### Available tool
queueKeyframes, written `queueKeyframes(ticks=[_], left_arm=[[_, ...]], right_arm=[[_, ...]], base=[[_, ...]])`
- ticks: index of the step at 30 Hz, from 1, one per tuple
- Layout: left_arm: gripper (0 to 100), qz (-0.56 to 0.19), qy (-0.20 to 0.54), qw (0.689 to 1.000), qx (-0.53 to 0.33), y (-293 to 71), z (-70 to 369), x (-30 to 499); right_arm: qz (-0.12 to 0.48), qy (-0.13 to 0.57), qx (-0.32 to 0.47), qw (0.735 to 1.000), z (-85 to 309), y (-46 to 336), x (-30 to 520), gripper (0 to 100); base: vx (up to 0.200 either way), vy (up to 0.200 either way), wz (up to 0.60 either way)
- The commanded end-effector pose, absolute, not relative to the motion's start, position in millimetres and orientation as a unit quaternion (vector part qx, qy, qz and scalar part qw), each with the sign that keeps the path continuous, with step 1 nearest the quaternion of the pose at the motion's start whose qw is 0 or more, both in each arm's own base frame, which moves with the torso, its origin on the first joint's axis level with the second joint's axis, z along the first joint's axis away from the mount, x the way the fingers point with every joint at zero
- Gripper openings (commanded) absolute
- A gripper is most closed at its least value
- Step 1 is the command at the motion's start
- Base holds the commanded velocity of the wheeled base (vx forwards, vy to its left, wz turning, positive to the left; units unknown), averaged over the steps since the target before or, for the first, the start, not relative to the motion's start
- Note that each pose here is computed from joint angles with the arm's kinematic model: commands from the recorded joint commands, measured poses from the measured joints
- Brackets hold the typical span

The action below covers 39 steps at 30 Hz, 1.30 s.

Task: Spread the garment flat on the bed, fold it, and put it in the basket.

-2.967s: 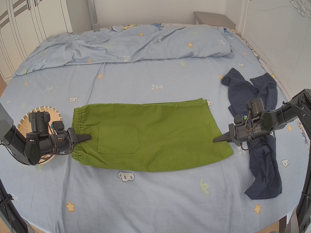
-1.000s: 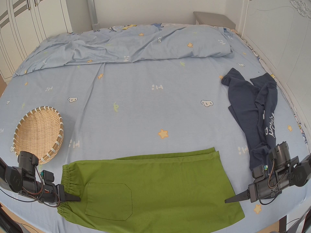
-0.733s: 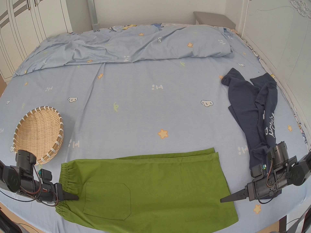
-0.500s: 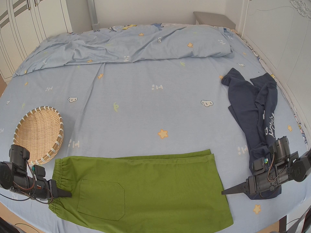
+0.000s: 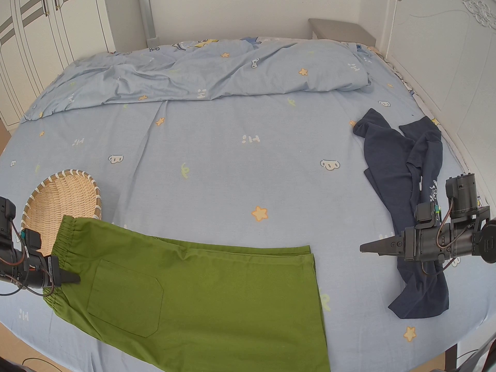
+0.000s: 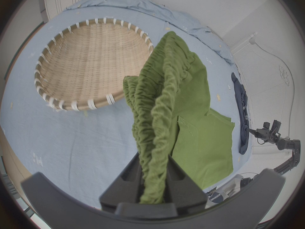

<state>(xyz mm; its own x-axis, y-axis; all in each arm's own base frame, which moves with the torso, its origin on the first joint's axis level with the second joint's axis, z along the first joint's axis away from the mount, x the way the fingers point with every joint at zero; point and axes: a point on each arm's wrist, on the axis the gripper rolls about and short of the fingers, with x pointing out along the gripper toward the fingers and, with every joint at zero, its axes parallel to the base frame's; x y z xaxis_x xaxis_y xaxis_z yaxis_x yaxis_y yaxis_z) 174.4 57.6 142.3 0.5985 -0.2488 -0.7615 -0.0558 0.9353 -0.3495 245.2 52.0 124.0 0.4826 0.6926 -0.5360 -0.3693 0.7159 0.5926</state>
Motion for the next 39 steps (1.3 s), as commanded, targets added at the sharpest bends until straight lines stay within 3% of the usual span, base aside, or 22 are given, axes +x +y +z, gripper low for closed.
queueKeyframes(ticks=[1, 9, 22, 24, 25, 28, 39], left_arm=[[0, -0.052, 0.428, 0.888, -0.161, 59, 158, 177], [0, -0.090, 0.473, 0.866, -0.136, 21, 189, 182], [0, -0.147, 0.461, 0.873, -0.064, -73, 217, 172], [0, -0.147, 0.461, 0.873, -0.064, -74, 217, 172], [0, -0.160, 0.461, 0.870, -0.068, -96, 222, 174], [0, -0.178, 0.456, 0.870, -0.055, -117, 226, 169], [0, -0.237, 0.455, 0.859, 0.001, -170, 224, 169]], right_arm=[[0.319, 0.382, 0.202, 0.844, 132, 51, 245, 100], [0.316, 0.375, 0.205, 0.847, 137, 48, 244, 100], [0.316, 0.375, 0.204, 0.847, 138, 49, 243, 100], [0.316, 0.375, 0.204, 0.847, 138, 49, 243, 100], [0.318, 0.375, 0.203, 0.847, 138, 50, 243, 100], [0.318, 0.376, 0.203, 0.846, 137, 50, 242, 100], [0.318, 0.381, 0.203, 0.844, 135, 51, 241, 100]], base=[[0.000, 0.000, 0.00], [0.000, 0.000, 0.00], [0.000, 0.000, 0.00], [0.000, 0.000, 0.00], [0.000, 0.000, 0.00], [0.000, 0.000, 0.00], [0.000, 0.000, 0.00]])
